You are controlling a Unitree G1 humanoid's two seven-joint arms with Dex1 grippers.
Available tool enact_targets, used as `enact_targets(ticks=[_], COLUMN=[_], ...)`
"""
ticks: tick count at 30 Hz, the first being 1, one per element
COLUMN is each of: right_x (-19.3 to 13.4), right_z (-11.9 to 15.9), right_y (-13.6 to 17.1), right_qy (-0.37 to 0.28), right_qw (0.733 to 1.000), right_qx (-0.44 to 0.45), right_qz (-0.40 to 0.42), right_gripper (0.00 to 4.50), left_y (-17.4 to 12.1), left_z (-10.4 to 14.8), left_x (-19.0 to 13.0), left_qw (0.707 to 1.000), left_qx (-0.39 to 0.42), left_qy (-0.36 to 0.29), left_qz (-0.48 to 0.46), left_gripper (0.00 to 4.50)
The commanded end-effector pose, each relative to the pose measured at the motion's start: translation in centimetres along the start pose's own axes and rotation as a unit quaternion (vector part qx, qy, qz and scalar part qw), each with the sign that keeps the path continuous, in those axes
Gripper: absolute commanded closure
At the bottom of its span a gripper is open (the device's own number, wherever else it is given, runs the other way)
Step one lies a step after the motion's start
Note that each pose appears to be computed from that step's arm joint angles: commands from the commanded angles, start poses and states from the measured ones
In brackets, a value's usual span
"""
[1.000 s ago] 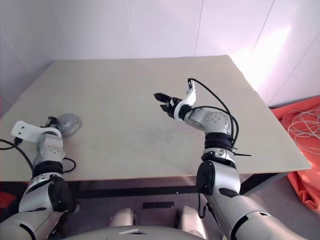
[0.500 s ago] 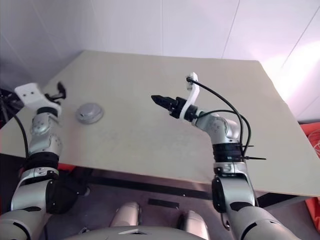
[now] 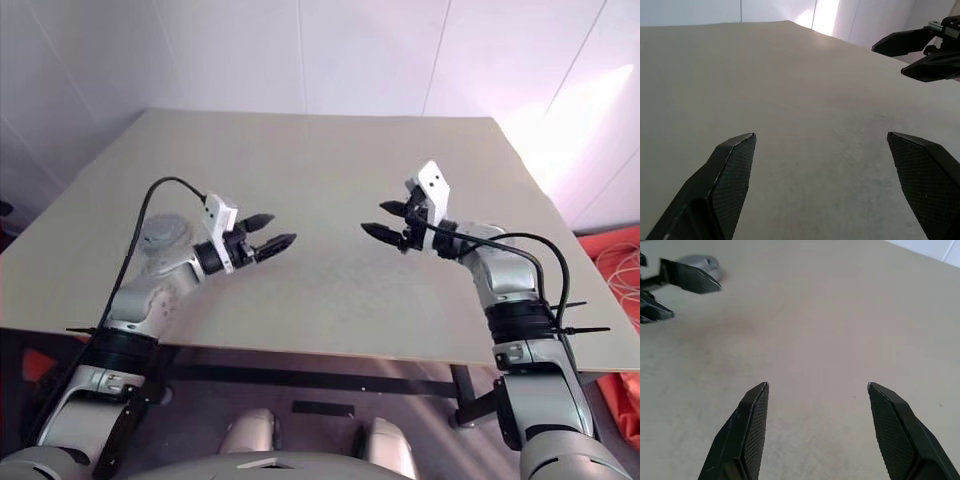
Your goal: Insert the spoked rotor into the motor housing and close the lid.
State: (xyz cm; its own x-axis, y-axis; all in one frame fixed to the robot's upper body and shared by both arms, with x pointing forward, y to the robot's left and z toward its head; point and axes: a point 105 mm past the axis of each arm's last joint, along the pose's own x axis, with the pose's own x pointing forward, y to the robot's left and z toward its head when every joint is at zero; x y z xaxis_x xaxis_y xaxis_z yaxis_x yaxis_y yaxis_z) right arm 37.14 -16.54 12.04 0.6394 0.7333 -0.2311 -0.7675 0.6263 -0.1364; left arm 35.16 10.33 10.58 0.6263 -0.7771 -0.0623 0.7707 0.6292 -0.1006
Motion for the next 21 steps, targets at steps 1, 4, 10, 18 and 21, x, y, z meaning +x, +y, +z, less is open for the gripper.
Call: enact_targets(ticks=[1, 4, 10, 18, 21], right_x=[-0.3, -0.7, -1.5, -2.1, -2.1], right_z=[0.2, 0.4, 0.7, 1.1, 1.1], right_y=[0.0, 0.8, -0.1, -0.8, -0.8], right_qy=[-0.019, -0.041, -0.035, -0.033, -0.035], right_qw=[1.0, 0.999, 0.999, 0.999, 0.999], right_qx=[-0.017, 0.009, 0.007, -0.006, -0.008], right_qz=[-0.009, 0.007, 0.004, -0.004, -0.007], right_gripper=[0.89, 0.89, 0.89, 0.76, 0.11], left_y=[-0.2, -0.6, -0.9, -1.5, -1.8], left_z=[0.7, 0.5, 0.9, 0.8, 0.8], left_x=[0.4, 0.5, 0.4, 0.5, 0.5], left_qw=[1.0, 1.0, 0.999, 0.999, 0.999], left_qx=[0.027, 0.026, 0.027, 0.024, 0.02], left_qy=[-0.013, -0.015, -0.019, -0.02, -0.021], left_qz=[0.0, -0.003, -0.013, -0.019, -0.023], left_gripper=[0.02, 0.02, 0.02, 0.01, 0.0])
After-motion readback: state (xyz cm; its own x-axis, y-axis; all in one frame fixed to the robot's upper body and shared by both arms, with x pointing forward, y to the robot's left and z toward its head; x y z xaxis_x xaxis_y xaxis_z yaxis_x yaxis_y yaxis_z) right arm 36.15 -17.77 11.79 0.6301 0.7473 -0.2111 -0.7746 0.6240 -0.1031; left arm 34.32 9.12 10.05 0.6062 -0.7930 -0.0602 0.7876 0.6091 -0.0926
